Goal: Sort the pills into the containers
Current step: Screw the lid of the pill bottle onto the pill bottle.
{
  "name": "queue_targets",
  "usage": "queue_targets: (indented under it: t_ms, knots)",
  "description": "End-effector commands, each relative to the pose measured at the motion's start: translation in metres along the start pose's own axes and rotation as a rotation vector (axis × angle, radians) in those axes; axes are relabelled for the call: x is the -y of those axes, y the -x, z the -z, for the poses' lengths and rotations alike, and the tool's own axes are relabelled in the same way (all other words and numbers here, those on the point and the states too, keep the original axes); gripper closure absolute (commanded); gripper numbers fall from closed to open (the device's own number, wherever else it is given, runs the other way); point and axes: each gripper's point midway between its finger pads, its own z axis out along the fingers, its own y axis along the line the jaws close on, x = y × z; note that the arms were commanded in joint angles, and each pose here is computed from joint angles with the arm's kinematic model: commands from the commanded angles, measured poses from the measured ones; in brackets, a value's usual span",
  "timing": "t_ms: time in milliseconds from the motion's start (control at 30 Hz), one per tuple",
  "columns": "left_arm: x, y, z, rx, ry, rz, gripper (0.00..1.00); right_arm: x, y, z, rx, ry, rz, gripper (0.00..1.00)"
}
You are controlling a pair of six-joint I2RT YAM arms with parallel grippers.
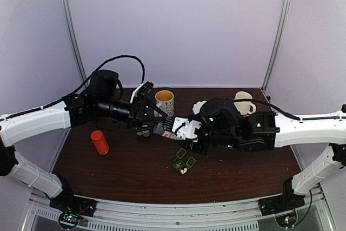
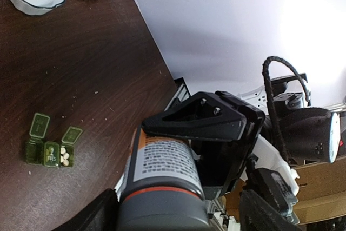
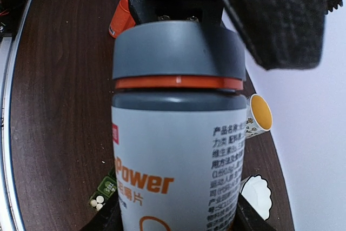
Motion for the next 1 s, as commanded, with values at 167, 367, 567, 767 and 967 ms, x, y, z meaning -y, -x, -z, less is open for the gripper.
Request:
queue_targets:
  t_ms: [167, 367, 567, 767, 967]
  knots:
    - [0.009, -0.002, 0.002, -0.018, -0.032, -0.045, 0.18, 0.009, 0.007, 0.0, 0.0, -0.041, -0.016, 1.0]
    - [0.009, -0.005, 0.004, -0.018, -0.029, -0.05, 0.19, 0.012, 0.01, 0.004, 0.014, -0.049, -0.026, 1.0]
    - [0.007, -0.01, 0.006, -0.028, -0.021, -0.046, 0.21, 0.012, 0.008, 0.005, 0.013, -0.046, -0.032, 1.0]
    - [0.007, -0.01, 0.007, -0.022, -0.016, -0.053, 0.24, 0.011, 0.009, 0.004, 0.017, -0.037, -0.034, 1.0]
    - [0.005, -0.01, 0.006, -0.025, -0.015, -0.046, 0.36, 0.01, 0.009, 0.002, 0.007, -0.029, -0.027, 1.0]
